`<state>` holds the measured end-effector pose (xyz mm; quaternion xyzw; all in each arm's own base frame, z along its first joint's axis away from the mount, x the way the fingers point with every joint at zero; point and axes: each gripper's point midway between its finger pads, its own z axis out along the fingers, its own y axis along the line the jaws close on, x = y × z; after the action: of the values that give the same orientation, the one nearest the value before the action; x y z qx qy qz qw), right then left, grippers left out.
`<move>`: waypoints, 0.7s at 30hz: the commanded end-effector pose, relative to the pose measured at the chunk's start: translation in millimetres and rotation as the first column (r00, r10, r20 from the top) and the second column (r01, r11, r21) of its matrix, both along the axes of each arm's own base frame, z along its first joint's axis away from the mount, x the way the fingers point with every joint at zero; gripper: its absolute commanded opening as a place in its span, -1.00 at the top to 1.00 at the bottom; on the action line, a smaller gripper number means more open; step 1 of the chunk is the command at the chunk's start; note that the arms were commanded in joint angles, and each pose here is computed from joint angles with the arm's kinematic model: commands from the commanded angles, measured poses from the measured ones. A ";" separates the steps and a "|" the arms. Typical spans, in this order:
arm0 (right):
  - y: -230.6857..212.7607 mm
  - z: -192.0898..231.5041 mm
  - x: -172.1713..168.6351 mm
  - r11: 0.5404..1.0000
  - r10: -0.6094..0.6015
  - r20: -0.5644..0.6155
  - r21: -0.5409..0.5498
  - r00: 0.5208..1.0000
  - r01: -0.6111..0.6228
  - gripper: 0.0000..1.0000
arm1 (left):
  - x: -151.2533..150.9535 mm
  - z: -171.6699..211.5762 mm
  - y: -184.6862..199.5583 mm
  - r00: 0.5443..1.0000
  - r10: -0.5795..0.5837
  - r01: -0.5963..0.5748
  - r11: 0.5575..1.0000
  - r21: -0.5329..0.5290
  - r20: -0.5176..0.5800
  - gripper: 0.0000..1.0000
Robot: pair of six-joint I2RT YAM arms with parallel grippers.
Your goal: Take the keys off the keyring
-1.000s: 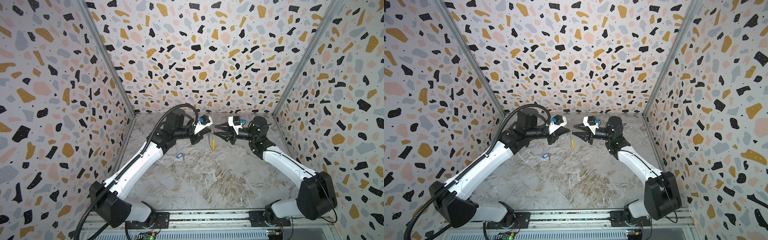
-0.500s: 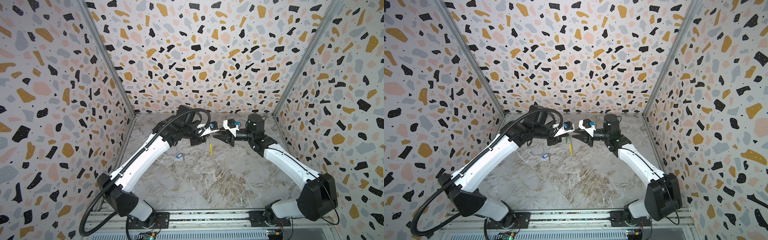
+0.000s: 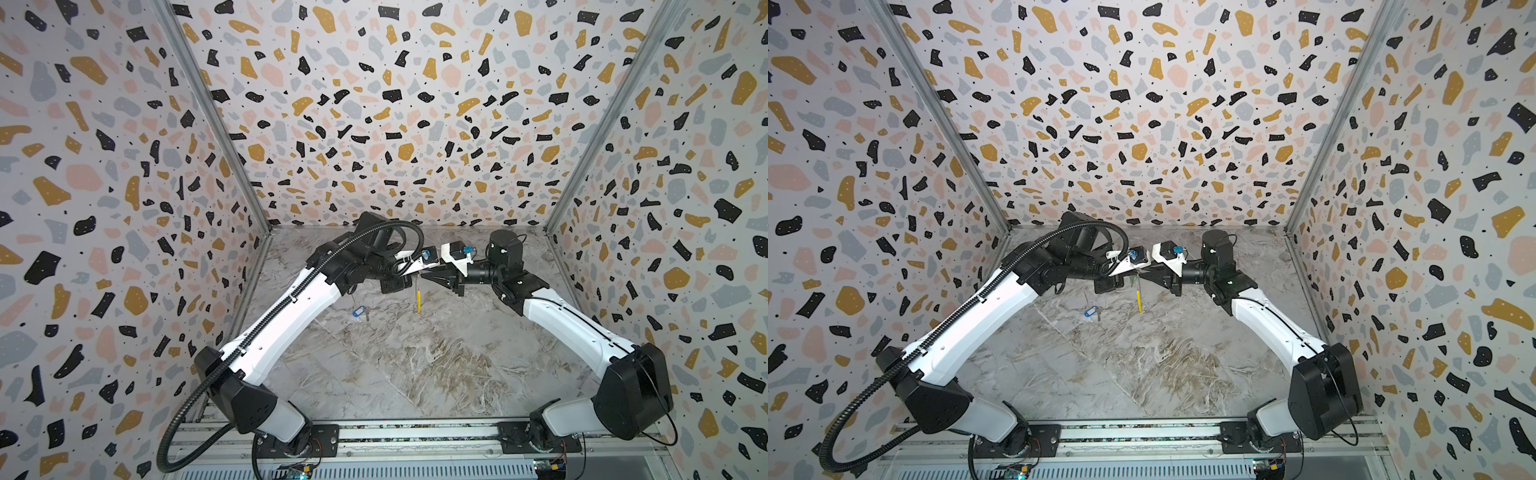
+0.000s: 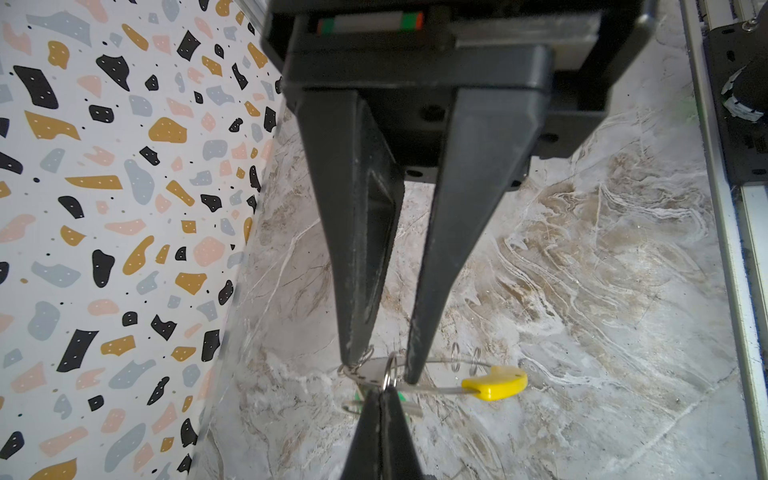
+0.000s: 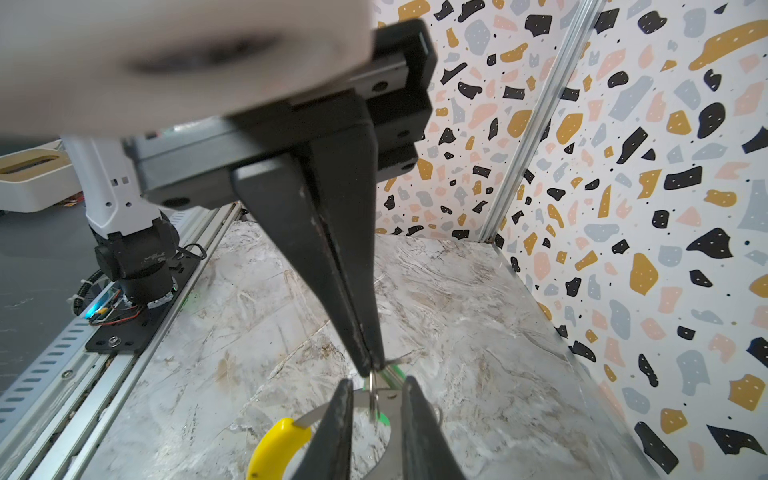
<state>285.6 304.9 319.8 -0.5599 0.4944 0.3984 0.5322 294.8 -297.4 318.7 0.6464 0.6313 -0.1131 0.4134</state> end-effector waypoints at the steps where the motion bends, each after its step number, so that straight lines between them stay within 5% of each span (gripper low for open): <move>1: 0.1 7.5 -2.0 0.999 -0.011 0.008 0.032 1.000 0.011 0.57 | -3.0 17.9 -2.5 0.998 -0.011 0.014 0.999 -0.047 0.056 1.00; 15: 1.8 5.9 -5.2 0.999 0.010 -0.010 0.046 1.000 -0.010 0.74 | -5.5 9.7 -4.8 0.999 -0.025 0.027 0.999 -0.032 0.047 1.00; 21: 2.9 4.3 -5.8 0.999 0.020 -0.017 0.049 1.000 -0.019 0.97 | -4.9 7.2 -5.2 0.999 -0.024 0.025 0.999 -0.031 0.049 1.00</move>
<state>283.9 306.6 316.1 -0.5461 0.4973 0.4155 0.5309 293.9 -299.0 320.6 0.6476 0.6232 -0.1089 0.4247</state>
